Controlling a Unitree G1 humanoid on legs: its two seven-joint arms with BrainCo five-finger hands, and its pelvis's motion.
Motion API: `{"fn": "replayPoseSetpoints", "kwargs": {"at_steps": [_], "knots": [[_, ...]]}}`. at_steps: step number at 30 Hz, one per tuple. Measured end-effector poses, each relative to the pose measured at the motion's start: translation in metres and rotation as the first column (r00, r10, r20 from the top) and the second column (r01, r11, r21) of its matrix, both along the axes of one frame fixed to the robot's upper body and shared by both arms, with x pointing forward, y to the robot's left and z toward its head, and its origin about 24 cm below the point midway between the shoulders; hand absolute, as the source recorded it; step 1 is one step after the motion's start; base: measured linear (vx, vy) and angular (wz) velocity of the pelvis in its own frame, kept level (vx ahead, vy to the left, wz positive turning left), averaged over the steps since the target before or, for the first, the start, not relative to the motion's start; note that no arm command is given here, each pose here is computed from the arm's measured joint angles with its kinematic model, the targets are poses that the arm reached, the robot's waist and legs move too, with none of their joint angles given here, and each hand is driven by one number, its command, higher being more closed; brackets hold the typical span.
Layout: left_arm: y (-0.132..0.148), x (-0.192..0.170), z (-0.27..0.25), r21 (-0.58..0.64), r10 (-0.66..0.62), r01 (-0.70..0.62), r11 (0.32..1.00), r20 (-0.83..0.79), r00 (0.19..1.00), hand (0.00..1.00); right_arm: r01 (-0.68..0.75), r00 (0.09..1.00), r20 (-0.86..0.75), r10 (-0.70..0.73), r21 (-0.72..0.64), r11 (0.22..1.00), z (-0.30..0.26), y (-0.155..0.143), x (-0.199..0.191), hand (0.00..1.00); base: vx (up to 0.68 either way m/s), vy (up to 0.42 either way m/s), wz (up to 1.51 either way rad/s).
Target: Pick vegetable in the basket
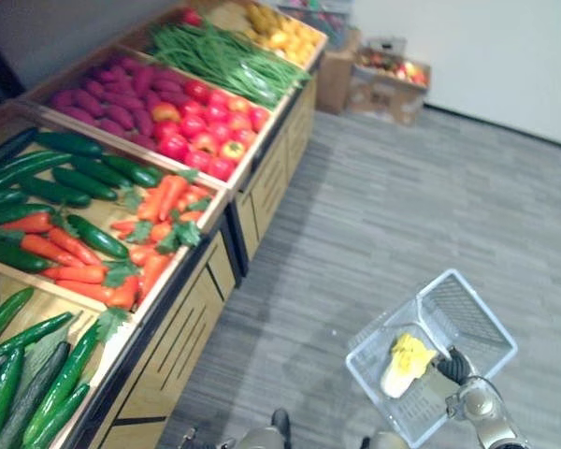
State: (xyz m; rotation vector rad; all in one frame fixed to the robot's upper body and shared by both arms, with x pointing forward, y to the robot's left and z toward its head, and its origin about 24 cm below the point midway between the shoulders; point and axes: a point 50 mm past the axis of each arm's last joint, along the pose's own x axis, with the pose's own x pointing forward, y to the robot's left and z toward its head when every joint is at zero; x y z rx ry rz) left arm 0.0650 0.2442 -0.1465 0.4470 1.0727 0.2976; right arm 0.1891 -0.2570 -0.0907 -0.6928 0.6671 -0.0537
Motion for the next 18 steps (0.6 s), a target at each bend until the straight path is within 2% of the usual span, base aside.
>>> {"fn": "replayPoseSetpoints", "kwargs": {"at_steps": [4,10,12,15,18], "knots": [[-0.001,0.008,0.003,0.001,0.017,-0.017,1.0,0.043,0.999,0.0,0.035,0.999,-0.021,-0.035,0.006,0.999,-0.004,-0.005,-0.008,1.0,0.34,-0.158,1.42],[0.014,0.0,0.004,0.032,0.087,-0.088,0.996,0.031,0.996,0.0,0.162,0.985,-0.062,-0.16,0.03,0.986,-0.011,-0.021,-0.026,1.0,0.35,-0.424,1.4],[0.001,-0.007,-0.004,-0.023,0.144,-0.145,0.989,-0.003,0.99,0.0,0.221,0.973,-0.073,-0.219,0.01,0.975,-0.011,-0.035,-0.033,1.0,0.24,-0.468,1.37],[-0.012,-0.024,-0.012,-0.067,0.202,-0.206,0.976,-0.06,0.977,0.0,0.224,0.971,-0.089,-0.221,0.014,0.975,-0.011,-0.035,-0.026,1.0,0.25,-0.417,0.68],[-0.012,-0.019,-0.012,-0.083,0.234,-0.238,0.968,-0.049,0.971,0.0,0.228,0.969,-0.105,-0.225,0.016,0.974,-0.013,-0.036,-0.029,1.0,0.15,-0.329,0.93]]}}
